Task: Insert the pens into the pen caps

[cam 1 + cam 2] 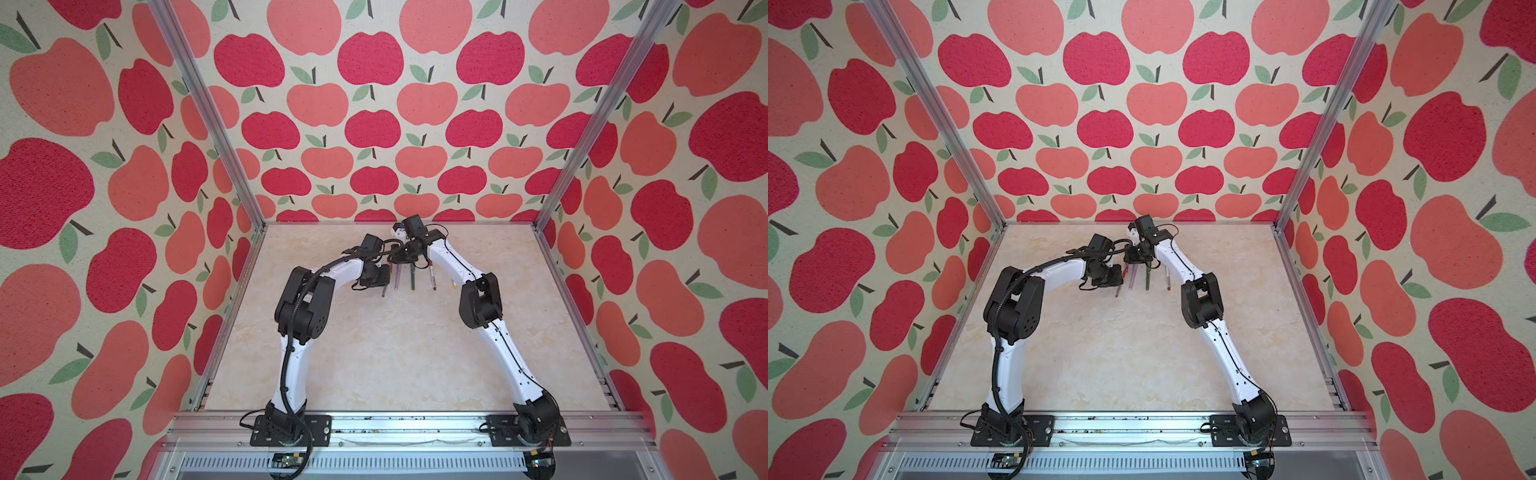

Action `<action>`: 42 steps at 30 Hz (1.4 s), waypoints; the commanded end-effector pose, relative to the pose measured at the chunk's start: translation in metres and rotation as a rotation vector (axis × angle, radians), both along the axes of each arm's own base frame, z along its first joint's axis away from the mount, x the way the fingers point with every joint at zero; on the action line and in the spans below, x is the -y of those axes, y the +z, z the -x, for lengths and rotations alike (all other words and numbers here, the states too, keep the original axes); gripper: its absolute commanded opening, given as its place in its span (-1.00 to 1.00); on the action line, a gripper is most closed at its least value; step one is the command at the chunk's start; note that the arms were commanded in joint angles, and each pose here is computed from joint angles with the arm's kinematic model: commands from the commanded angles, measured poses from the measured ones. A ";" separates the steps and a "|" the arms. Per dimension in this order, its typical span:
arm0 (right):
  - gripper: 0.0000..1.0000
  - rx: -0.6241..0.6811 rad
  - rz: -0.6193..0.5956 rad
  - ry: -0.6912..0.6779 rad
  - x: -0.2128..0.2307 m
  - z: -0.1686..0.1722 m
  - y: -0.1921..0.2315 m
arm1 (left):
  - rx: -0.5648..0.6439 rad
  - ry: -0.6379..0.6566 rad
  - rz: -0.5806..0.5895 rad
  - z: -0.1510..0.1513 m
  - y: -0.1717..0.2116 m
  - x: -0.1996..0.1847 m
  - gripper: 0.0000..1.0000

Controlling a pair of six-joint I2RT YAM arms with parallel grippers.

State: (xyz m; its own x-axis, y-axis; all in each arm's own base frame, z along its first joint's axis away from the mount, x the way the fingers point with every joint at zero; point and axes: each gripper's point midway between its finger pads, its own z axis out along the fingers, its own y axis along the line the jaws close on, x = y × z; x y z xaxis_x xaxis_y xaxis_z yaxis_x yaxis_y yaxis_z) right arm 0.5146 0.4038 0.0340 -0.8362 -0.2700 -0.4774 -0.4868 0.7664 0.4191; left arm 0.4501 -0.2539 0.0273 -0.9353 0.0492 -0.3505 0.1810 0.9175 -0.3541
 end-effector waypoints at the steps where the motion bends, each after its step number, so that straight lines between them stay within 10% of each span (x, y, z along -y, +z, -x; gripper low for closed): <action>1: -0.55 -0.054 0.093 0.015 0.011 0.014 -0.028 | -0.083 -0.006 -0.030 0.014 -0.028 0.000 -0.47; 42: -0.63 -0.117 0.146 0.087 0.013 0.048 -0.047 | -0.084 0.021 -0.042 -0.002 -0.043 -0.002 -0.75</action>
State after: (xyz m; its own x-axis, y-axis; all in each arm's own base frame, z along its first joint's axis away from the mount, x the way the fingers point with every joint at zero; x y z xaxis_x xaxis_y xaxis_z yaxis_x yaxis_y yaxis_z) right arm 0.5097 0.4030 0.0305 -0.8054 -0.3159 -0.5015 -0.5320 0.7583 0.3767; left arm 0.4655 -0.2659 0.0249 -0.9328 0.0240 -0.3595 0.1692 0.9101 -0.3782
